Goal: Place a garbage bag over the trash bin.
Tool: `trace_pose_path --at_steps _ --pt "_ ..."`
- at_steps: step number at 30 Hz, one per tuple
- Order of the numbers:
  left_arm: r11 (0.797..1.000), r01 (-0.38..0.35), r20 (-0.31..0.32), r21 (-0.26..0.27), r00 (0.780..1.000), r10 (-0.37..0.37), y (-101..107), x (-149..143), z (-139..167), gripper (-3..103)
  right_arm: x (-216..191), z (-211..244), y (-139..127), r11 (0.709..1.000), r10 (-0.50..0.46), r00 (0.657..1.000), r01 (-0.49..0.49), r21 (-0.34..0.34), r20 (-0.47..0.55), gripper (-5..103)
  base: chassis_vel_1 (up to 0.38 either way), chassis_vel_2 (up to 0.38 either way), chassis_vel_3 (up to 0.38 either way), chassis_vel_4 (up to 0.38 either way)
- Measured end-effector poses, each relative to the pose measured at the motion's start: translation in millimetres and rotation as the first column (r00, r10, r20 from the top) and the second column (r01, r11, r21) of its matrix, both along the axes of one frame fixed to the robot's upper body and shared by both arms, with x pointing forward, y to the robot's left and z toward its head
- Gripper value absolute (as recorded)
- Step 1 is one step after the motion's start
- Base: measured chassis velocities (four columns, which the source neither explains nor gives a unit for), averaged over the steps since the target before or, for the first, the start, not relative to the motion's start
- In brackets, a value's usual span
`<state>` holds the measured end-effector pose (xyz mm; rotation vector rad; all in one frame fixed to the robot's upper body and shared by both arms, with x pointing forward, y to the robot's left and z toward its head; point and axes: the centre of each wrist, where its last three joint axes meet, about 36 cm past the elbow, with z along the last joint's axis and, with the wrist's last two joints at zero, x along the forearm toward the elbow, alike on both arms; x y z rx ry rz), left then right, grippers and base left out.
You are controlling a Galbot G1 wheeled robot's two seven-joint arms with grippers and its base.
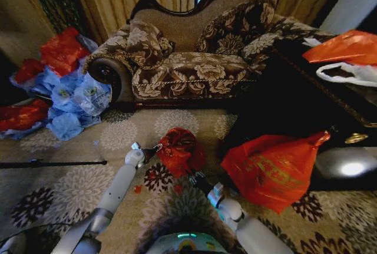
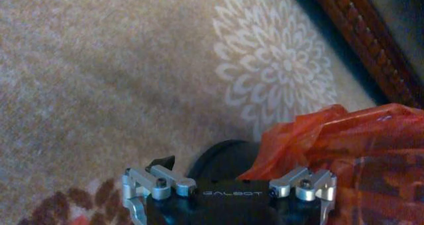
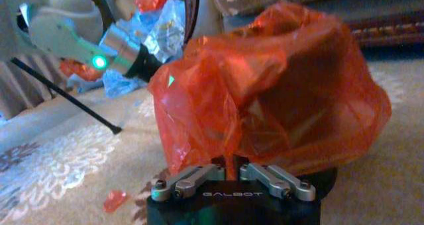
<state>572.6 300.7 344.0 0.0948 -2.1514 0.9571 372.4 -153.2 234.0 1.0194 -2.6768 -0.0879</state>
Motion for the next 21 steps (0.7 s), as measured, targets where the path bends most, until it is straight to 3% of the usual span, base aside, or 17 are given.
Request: trace_pose_path --at_steps 10,15,21 --pt "1.000 -0.021 -0.033 0.011 0.999 0.021 7 -1 -21 100 14 -29 -2 0.995 -0.057 0.998 0.056 -0.084 -0.011 0 0.000 0.000 0.000 0.000" --pt "1.000 -0.020 -0.023 0.008 1.000 0.021 9 1 -18 100 14 -2 -20 0.989 -0.122 0.992 0.125 -0.077 0.038 -2 0.000 0.000 0.000 0.000" --pt "1.000 -0.028 -0.024 0.009 0.999 0.028 15 5 -20 100 4 55 -37 0.989 -0.133 0.982 0.139 -0.042 0.131 20 0.000 0.000 0.000 0.000"
